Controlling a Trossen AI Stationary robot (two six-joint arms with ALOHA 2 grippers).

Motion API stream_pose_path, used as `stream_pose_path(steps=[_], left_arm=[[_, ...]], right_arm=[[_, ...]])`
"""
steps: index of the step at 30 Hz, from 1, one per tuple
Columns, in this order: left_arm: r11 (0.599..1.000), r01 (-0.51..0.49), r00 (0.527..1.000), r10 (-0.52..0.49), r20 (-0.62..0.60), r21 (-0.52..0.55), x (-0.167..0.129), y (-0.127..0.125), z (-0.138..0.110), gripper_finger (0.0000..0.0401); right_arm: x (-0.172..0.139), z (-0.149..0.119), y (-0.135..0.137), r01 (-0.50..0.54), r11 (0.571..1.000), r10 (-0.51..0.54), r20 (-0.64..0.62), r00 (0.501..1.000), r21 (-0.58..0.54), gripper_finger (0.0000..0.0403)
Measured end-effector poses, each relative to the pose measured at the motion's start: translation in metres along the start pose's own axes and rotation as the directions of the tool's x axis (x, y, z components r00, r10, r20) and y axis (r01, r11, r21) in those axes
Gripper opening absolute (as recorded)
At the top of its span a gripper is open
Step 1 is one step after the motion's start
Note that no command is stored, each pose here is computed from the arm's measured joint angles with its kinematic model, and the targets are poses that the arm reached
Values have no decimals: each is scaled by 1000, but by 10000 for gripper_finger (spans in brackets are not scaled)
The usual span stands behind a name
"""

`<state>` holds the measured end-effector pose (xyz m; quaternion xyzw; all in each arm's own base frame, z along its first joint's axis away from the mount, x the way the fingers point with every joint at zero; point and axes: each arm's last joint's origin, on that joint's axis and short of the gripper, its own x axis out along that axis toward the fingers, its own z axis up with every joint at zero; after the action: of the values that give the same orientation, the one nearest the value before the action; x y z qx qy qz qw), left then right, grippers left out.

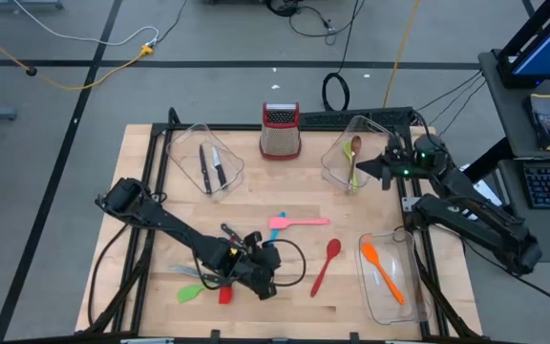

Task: Pick & Place Kitchen Items
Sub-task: Put the silver knife into the top left transparent bin

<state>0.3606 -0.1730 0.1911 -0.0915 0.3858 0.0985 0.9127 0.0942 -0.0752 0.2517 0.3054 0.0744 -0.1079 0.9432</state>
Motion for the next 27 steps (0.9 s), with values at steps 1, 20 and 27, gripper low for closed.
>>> stream_pose_path(steps=[1, 20, 27], left_arm=[[1000, -7, 1000, 7, 3, 8, 0, 1, 0, 63], [875, -403, 877, 286, -386, -268, -52, 9, -57, 62], [930, -310, 878, 201, -435, -197, -83, -11, -74, 62]], right_arm=[[-1, -1, 3, -16, 999, 16, -1, 1000, -27, 1], [-6, -13, 34, -247, 914, 236, -72, 969, -321, 0], [-1, -23, 26, -242, 921, 224, -95, 970, -304, 0]])
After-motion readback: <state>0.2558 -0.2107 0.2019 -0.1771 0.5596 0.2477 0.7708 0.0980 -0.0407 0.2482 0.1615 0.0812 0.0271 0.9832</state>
